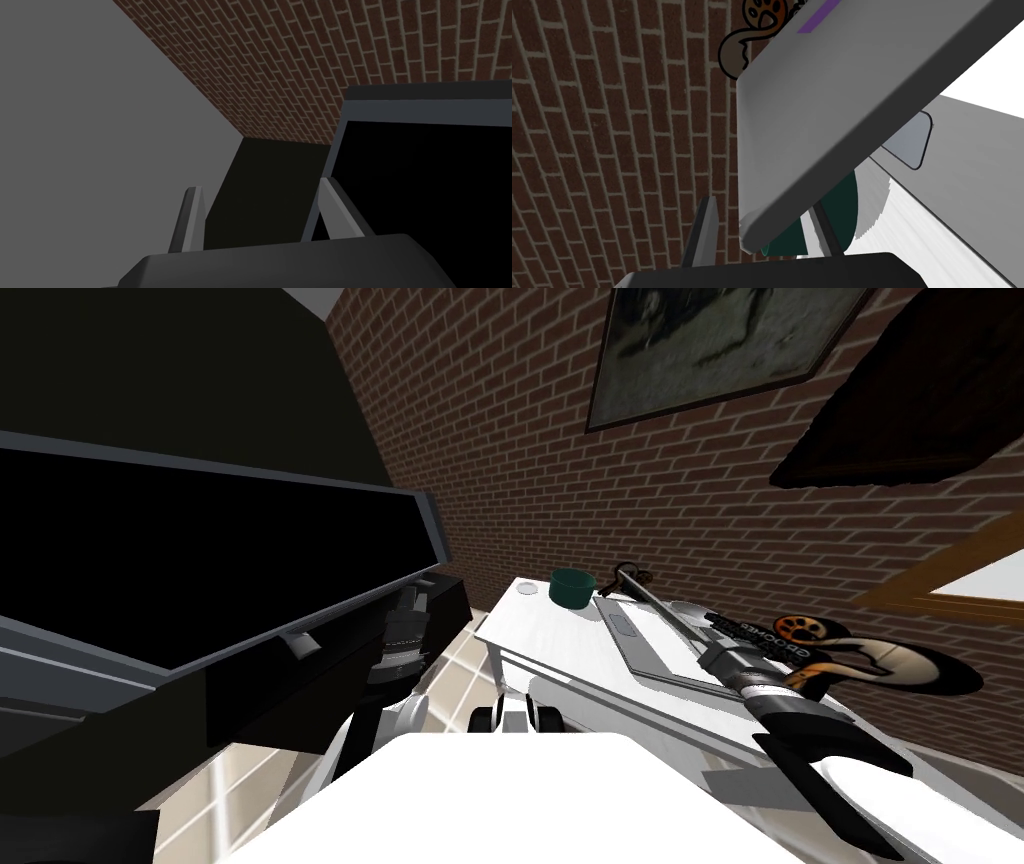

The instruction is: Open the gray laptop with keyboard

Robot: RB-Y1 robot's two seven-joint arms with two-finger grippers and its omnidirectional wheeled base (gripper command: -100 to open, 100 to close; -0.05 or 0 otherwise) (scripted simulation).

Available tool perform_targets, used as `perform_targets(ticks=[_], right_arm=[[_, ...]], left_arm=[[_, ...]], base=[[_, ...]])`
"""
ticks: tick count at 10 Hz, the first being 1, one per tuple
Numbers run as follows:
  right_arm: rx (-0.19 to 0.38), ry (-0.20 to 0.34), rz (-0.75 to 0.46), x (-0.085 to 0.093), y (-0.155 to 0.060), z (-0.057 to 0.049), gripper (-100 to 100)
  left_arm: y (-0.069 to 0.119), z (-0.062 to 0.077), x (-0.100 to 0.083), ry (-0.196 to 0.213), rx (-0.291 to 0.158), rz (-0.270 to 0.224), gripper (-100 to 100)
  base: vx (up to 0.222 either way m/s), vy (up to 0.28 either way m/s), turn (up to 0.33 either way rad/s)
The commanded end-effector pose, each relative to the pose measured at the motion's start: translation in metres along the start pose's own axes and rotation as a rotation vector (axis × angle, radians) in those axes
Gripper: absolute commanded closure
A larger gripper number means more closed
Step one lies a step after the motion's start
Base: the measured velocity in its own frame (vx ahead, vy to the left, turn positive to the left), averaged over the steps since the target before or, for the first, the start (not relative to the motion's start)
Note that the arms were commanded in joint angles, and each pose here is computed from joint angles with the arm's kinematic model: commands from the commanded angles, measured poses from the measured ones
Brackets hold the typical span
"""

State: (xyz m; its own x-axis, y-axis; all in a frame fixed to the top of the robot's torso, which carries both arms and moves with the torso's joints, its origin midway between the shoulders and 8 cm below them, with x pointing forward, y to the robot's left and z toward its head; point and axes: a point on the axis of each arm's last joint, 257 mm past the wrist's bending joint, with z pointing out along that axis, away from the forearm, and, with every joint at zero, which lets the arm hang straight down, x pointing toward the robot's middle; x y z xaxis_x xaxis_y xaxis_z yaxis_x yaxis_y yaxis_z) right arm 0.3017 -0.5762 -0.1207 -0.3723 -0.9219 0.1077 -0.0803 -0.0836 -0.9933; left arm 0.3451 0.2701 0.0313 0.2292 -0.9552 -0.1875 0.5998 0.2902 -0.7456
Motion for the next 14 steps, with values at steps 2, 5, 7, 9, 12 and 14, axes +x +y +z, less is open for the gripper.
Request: perform_targets(ticks=[2, 5, 7, 9, 12, 14], right_arm=[[-0.002, 0.030, -0.086, 0.007, 0.019, -0.008, 100], [-0.010, 0.088, -0.209, 0.021, 0.050, -0.019, 100], [-0.009, 0.079, -0.217, 0.022, 0.043, -0.016, -100], [-0.004, 0.063, -0.218, 0.021, 0.031, -0.012, -100], [0.003, 0.025, -0.218, 0.016, 0.009, -0.005, -100], [0.000, 0.022, -0.218, 0.016, 0.007, -0.004, -100]], left_arm=[[0.000, 0.000, 0.000, 0.000, 0.000, 0.000, 0], [0.000, 0.000, 0.000, 0.000, 0.000, 0.000, 0], [0.000, 0.000, 0.000, 0.000, 0.000, 0.000, 0], [0.000, 0.000, 0.000, 0.000, 0.000, 0.000, 0], [0.000, 0.000, 0.000, 0.000, 0.000, 0.000, 0], [0.000, 0.000, 0.000, 0.000, 0.000, 0.000, 0]], base=[[0.008, 0.032, 0.038], [0.002, 0.040, 0.133], [0.019, 0.045, 0.024], [0.027, 0.028, -0.127], [0.028, 0.031, -0.119], [0.016, 0.022, -0.058]])
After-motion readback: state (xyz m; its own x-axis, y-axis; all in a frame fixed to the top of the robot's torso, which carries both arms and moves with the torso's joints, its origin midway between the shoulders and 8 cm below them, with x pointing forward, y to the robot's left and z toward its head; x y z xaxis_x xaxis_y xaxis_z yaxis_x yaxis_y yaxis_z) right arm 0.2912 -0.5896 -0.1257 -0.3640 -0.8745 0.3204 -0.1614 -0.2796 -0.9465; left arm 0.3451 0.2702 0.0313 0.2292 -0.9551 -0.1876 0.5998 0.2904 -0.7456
